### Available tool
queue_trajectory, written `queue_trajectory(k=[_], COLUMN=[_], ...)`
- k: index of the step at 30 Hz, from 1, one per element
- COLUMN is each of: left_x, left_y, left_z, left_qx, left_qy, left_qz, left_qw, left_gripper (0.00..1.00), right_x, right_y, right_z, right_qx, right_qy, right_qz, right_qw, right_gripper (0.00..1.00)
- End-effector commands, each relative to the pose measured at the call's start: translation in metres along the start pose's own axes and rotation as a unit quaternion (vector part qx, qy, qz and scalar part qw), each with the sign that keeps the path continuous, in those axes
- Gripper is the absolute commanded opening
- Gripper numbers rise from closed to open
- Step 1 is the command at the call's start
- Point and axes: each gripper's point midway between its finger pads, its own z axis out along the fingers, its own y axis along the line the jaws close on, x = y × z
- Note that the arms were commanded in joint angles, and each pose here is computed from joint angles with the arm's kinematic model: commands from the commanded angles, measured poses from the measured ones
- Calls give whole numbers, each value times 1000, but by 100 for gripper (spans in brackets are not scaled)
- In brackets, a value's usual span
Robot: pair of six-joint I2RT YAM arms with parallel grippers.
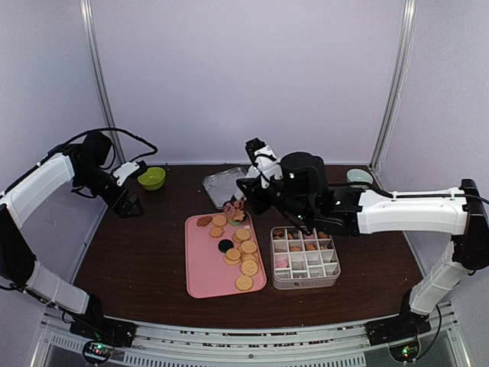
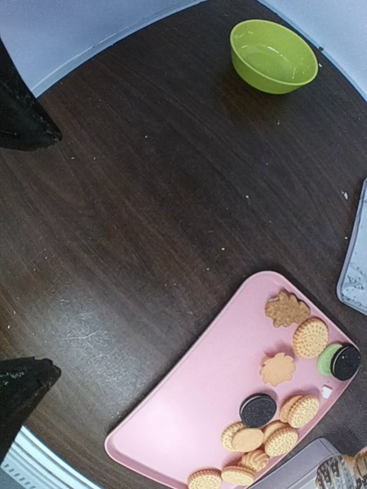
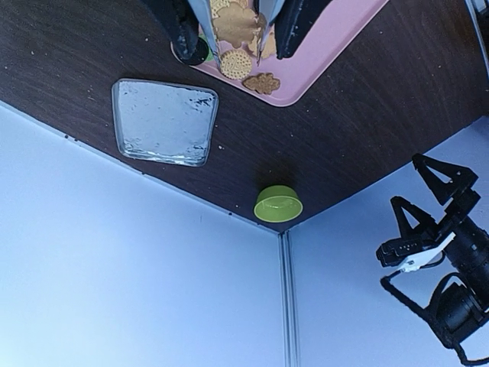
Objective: Pack the cookies
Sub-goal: Pick up the fake cookies from the plate, then place the fake cookies in the empty pocket of the box.
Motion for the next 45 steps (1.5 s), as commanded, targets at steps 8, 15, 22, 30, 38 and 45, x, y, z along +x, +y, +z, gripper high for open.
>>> queue_trajectory(k=[8,15,22,30,38,45], left_x=[-16,-19,-20,-19,-19,-17], left_y=[2,2,-2,-6,-10,-10], left_z=[-7,-7,-7,-7,-6,-7], left_qx=[7,11,20,34,44,44], left_qy=[-29,-32,-32,-34,-34,-31], left_qz=[-2,-2,-3,5,9,11], left_qw=[1000,999,999,999,998,998], left_gripper=[96,96,95,94,93,93], right_x=[25,50,66,85,87,84], right_y=[-38,-53,-60,-66,-69,-71], right_z=[-96,-136,-147,-153,-152,-153], right_qx=[7,16,25,35,43,50], right_qy=[11,26,43,61,61,59], right_qz=[53,85,86,84,83,78], right_qw=[999,996,995,994,994,994], right_gripper=[5,6,6,7,11,28])
